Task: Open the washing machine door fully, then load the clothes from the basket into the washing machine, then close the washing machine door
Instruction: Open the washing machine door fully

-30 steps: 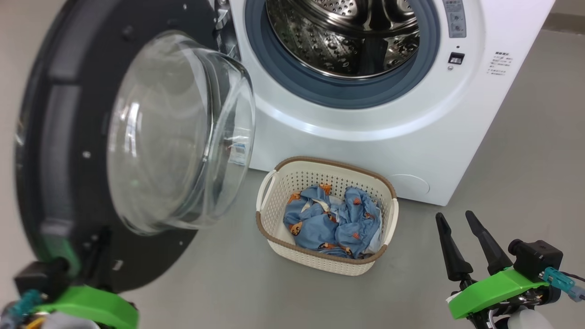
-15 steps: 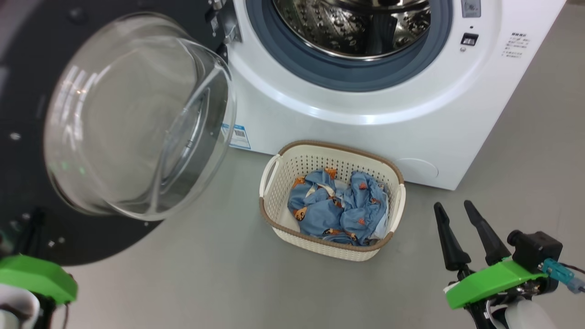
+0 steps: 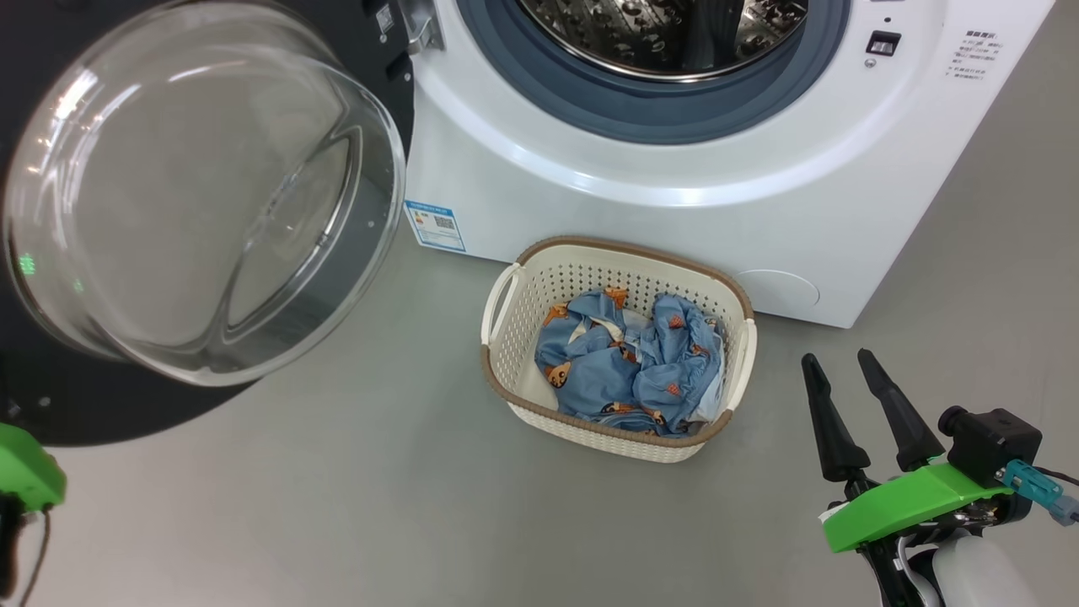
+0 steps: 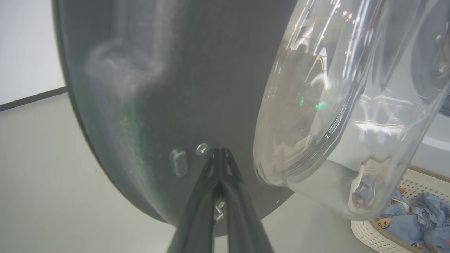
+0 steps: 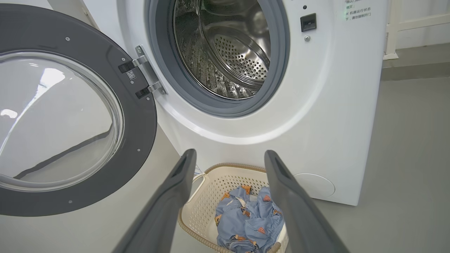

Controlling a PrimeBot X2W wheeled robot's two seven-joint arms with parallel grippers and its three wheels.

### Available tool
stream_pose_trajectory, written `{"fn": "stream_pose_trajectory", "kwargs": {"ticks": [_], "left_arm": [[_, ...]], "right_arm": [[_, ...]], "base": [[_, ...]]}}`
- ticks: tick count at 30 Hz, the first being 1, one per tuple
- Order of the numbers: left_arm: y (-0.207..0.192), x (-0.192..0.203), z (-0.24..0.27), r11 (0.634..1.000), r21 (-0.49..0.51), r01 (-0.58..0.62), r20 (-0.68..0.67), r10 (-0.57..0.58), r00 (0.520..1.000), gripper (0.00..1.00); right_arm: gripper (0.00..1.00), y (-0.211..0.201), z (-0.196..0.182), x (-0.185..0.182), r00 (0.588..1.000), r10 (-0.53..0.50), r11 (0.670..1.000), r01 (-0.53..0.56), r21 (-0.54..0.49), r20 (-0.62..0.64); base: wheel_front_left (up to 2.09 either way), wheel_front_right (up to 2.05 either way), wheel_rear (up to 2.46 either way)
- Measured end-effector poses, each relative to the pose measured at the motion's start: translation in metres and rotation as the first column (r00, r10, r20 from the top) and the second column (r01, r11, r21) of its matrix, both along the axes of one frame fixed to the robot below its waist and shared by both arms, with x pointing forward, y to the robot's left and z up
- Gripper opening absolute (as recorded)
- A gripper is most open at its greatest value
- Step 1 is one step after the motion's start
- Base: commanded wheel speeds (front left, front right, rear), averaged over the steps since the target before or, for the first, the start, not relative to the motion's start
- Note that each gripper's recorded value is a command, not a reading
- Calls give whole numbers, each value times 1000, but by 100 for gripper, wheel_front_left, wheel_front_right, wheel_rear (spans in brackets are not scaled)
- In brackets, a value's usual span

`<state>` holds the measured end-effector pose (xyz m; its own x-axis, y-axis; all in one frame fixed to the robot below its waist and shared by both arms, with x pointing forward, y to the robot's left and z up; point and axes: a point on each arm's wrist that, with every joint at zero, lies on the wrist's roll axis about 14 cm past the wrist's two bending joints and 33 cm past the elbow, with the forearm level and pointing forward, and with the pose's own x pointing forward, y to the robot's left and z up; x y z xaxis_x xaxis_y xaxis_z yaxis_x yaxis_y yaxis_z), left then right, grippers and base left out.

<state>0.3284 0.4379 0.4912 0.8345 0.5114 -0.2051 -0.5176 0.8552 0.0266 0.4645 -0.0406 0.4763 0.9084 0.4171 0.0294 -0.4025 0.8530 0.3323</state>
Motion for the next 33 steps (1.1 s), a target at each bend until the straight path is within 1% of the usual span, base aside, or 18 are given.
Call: {"fn": "stream_pose_trajectory", "kwargs": {"ticks": [8,20,28,33], "left_arm": [[11,6,-2,1000,14,-12,-26,13,1000,0],[10,6,-1,1000,17,5,-21,-4,1000,0],[7,5,0,1000,16,22,-2,-22,1000,0],[2,7,10,999,28,42,50,-43,998,0]], "right_arm": [[100,1,-2,4,1000,2,1000,-2,3,-4],[100,2,8,2,1000,3,1000,-3,0,20],[100,1,14,0,999,0,1000,0,0,33],[100,1,21,-2,999,-2,1000,2,4,47]], "base": [[0,0,0],[0,0,0],[0,0,0],[0,0,0]]}}
